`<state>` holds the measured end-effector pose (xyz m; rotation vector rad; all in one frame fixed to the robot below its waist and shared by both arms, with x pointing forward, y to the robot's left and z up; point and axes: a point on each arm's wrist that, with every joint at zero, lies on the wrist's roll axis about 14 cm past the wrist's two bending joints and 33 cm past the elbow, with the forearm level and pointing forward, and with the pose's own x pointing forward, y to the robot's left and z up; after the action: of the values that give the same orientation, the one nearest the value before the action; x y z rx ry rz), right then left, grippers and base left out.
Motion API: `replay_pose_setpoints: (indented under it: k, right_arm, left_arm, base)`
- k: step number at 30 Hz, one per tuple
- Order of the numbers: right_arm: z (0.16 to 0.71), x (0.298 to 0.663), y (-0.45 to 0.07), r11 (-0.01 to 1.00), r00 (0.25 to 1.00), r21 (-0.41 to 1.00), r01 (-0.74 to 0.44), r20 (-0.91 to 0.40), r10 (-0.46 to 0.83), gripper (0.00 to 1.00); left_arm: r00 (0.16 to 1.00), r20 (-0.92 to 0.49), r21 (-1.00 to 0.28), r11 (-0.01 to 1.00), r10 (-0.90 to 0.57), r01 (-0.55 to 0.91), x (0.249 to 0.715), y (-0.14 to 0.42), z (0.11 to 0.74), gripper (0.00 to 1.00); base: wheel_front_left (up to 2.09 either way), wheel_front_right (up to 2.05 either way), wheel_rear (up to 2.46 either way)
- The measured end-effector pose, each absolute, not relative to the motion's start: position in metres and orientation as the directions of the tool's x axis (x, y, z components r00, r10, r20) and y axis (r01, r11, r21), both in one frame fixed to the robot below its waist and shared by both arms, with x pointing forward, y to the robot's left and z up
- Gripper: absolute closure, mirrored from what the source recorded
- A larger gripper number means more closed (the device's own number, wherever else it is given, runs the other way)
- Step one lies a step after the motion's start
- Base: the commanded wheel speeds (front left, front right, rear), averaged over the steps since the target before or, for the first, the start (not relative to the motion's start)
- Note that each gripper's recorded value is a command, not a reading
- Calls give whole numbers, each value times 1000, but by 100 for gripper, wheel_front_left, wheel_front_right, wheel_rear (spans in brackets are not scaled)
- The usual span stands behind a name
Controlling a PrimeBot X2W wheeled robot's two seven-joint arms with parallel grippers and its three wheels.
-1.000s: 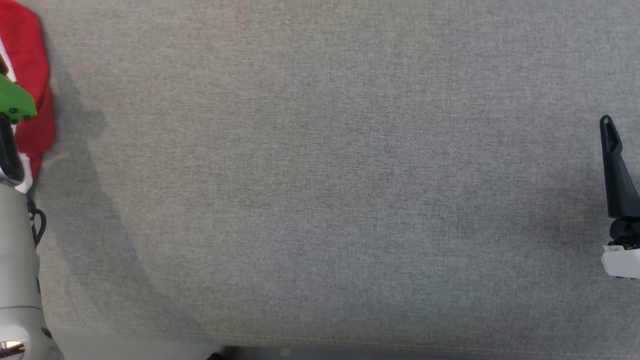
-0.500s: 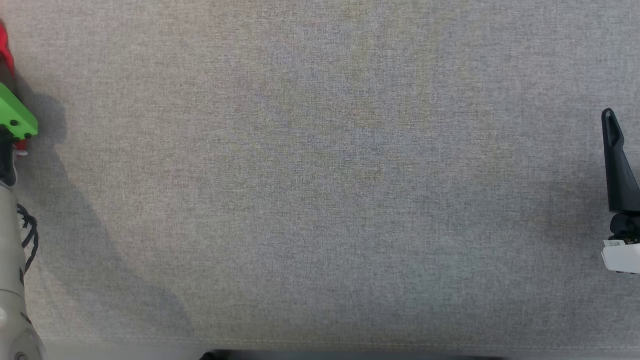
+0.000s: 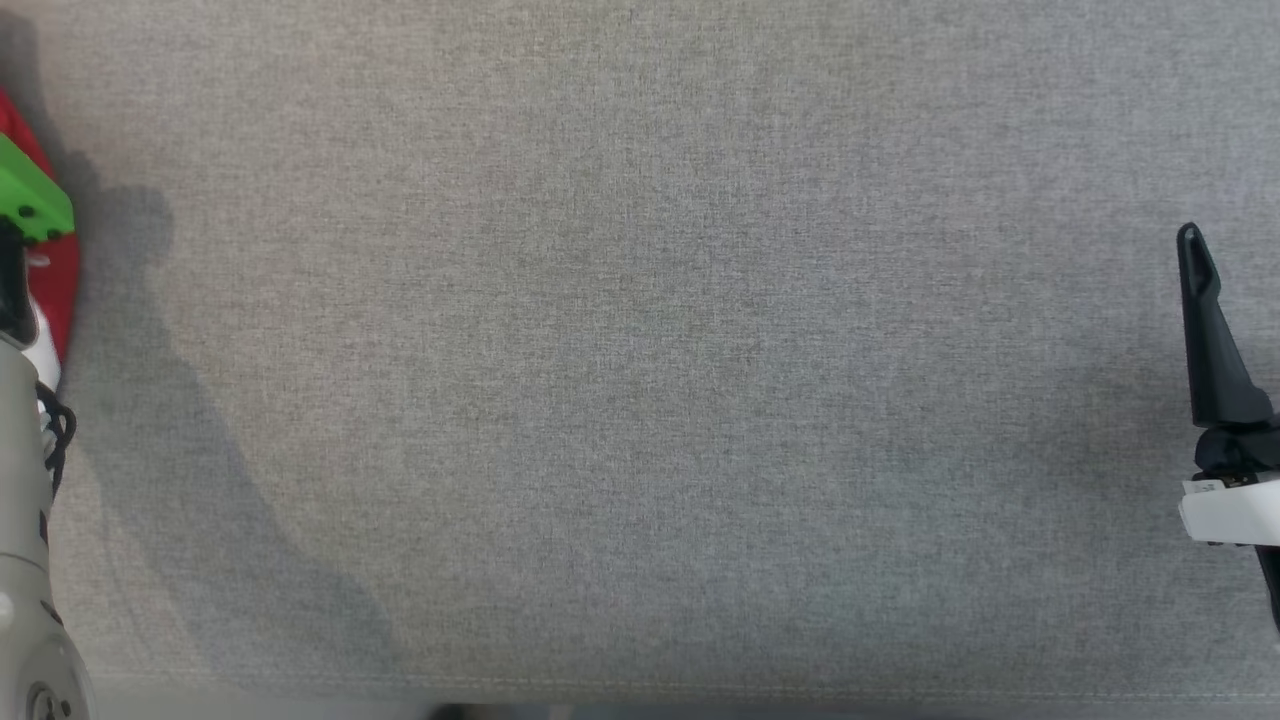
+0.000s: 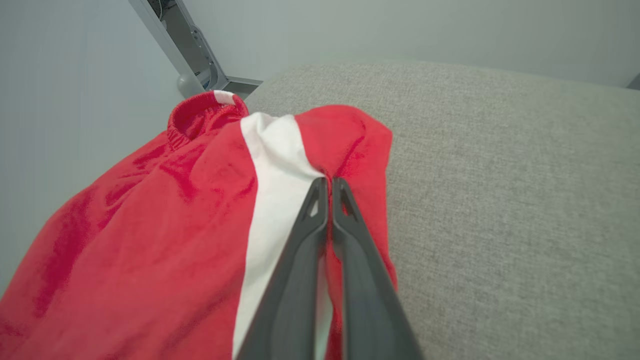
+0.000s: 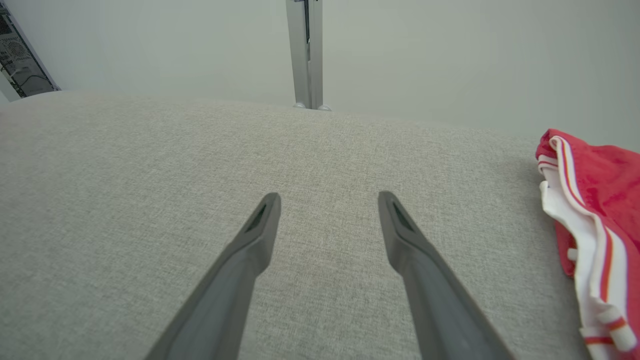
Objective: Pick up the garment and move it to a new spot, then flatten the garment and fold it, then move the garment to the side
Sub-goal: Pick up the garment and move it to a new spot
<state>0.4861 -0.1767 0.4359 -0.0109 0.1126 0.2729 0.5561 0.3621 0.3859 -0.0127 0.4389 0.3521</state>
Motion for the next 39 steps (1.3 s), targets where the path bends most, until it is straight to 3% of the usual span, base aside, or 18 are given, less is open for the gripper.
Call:
replay_pose_setpoints:
  k: [11, 18, 31, 39]
  right_arm:
    - [456, 473, -172, 969, 970, 60, -238, -45, 241, 0]
    - [466, 457, -180, 979, 983, 96, -182, -12, 184, 0]
    - [480, 420, -219, 992, 1000, 125, -23, 20, 21, 0]
    - [491, 400, -241, 989, 997, 133, 59, 43, -65, 0]
  left_arm:
    - [969, -63, 81, 969, 238, -233, 603, 342, 508, 100]
    - [989, 136, 106, 992, 55, -70, 633, 275, 590, 100]
    - [872, 338, 154, 935, -354, 320, 632, 84, 690, 100]
    - [776, 299, 114, 828, -556, 549, 593, -19, 671, 100]
  base:
    - [0, 0, 0]
    - [0, 0, 0]
    - [0, 0, 0]
    - [0, 0, 0]
